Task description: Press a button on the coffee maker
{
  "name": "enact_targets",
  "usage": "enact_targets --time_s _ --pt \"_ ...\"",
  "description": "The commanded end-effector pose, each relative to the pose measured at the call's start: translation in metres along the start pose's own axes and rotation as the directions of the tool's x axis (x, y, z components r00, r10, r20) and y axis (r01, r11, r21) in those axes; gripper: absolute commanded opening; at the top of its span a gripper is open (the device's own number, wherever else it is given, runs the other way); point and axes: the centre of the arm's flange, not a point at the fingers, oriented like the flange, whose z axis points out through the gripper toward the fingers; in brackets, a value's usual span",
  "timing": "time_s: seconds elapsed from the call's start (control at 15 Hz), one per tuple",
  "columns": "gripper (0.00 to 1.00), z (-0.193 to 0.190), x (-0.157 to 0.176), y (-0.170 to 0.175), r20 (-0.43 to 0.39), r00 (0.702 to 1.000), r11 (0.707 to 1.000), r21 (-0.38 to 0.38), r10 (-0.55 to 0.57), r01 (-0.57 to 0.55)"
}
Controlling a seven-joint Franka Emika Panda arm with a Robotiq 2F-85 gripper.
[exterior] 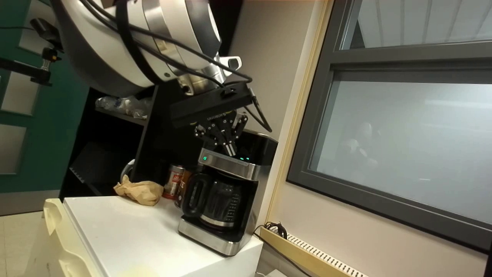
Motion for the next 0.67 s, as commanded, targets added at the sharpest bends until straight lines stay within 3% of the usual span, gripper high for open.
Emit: enact_targets --time_s 0.0,0.6 --pt "0.01 0.027 0.006 -0.006 -0.034 0.999 0.999 -0.001 0.035 -0.035" --pt "0.01 0.058 0.025 -0.003 -0.077 0.994 0.997 -0.009 0.080 -0.081"
